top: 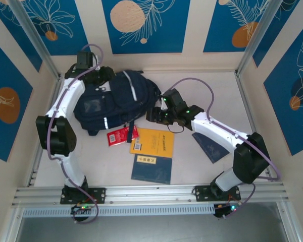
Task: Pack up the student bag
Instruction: Close the student bag at the top-left of the table.
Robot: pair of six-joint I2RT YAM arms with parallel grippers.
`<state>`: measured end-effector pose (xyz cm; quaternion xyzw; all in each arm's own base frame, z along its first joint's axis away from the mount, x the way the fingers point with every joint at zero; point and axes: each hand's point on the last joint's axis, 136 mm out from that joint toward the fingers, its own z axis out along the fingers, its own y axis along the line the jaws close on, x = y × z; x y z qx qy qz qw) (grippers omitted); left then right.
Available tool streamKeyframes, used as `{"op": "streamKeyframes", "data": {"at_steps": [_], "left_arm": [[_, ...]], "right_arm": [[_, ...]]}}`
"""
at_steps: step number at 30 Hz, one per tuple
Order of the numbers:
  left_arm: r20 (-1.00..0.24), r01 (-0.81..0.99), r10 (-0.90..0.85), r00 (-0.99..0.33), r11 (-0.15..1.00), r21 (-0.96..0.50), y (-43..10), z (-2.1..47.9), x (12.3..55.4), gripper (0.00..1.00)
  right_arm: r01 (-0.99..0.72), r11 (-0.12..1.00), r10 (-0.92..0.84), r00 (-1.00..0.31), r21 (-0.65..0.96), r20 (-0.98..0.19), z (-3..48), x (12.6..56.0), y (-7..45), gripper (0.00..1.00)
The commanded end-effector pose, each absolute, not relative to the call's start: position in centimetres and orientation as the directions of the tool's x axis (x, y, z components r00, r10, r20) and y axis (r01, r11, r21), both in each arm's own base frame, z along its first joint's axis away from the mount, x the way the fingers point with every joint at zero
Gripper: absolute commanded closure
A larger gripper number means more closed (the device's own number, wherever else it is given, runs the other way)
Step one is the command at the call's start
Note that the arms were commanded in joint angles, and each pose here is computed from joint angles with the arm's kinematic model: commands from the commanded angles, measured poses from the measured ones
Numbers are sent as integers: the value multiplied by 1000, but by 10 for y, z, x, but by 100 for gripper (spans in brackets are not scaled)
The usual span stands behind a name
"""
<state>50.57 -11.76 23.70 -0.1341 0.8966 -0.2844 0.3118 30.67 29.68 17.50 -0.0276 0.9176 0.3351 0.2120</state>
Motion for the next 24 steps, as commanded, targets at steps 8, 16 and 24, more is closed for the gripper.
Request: {"op": "streamKeyframes", "data": {"at_steps": [8,16,24], "left_arm": [[-456,-221,-514,-726,803,-553,-92,212,380,48],[-358,-345,-563,-744,784,-516,-79,125,320,57],[-270,-482,-655,-706,723,-495,-70,62,302,71]], "right_arm": [[-80,794,30,-985,602,-170,107,301,332,60],[27,794,67,-997,607,-43,66,319,348,61],[58,795,70,-998,604,3,49,323,354,61]]}}
